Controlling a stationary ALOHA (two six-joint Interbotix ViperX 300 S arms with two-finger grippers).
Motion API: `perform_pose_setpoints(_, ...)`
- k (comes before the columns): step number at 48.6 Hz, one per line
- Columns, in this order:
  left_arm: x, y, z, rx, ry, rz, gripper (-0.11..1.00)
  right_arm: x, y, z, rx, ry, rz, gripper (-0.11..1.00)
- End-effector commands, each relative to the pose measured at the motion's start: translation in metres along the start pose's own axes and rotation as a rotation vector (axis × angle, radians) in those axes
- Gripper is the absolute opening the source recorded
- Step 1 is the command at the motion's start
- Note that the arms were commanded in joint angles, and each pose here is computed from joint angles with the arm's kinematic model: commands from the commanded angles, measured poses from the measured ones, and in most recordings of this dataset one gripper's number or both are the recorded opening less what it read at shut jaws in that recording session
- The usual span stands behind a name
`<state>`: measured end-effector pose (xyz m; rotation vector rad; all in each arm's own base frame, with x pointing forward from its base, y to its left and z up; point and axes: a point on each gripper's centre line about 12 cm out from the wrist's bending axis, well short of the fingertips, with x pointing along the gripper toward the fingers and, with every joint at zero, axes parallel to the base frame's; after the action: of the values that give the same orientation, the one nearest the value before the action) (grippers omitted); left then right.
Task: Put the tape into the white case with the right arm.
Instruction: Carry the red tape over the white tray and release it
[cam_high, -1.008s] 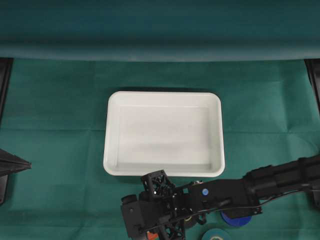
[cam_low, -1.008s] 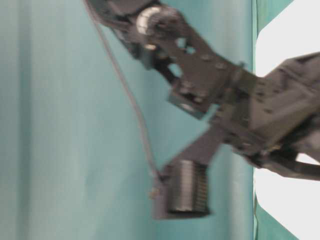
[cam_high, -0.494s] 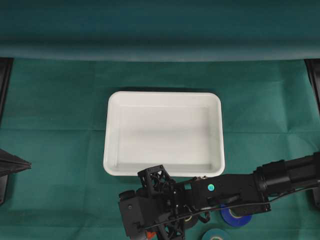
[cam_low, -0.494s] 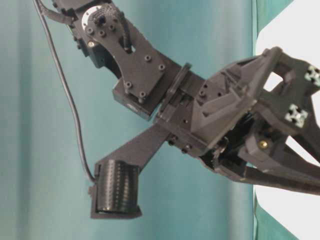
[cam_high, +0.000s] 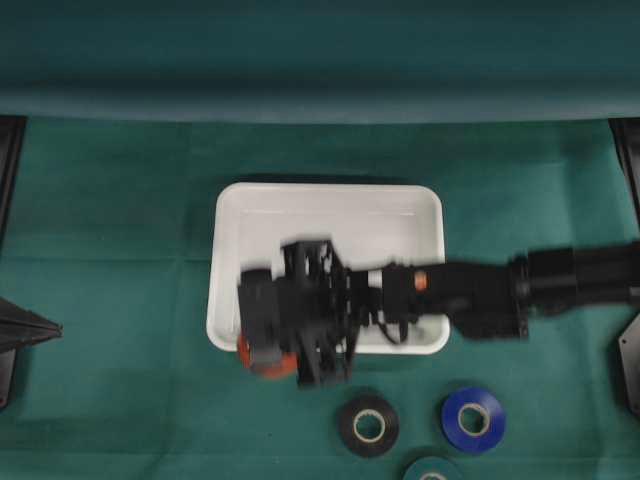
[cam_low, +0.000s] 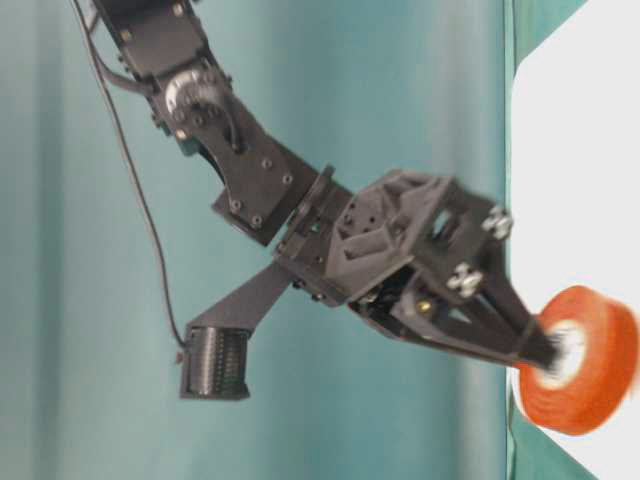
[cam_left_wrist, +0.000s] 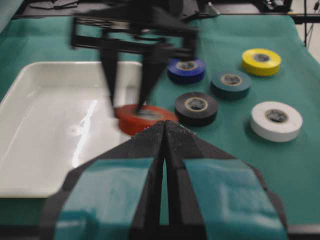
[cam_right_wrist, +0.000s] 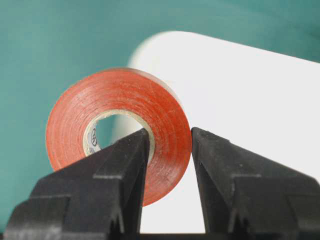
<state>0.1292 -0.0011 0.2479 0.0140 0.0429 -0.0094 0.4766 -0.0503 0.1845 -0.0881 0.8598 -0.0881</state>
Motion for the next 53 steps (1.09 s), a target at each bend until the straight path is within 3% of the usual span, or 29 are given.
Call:
perform_pose_setpoints(1, 0.001, 0.0, 0.005, -0.003, -0.014, -0.001, 0.0, -0.02, -0.031, 0.025, 0.037, -0.096, -0.05, 0.01)
perform_pose_setpoints(14, 0.001, 0.0, 0.004, -0.003, -0.012, -0.001, 0.0, -0.013, -0.084, 0.02, 0.107, -0.096, -0.126, 0.01)
perform_pose_setpoints(22, 0.001, 0.0, 0.004, -0.003, -0.012, -0.001, 0.0, -0.008, -0.102, 0.013, 0.116, -0.078, -0.156, 0.01)
perform_pose_setpoints(53, 0.0, 0.0, 0.006, -0.001, -0.017, -0.001, 0.0, 0.008, -0.106, 0.004, 0.086, -0.077, -0.168, 0.01)
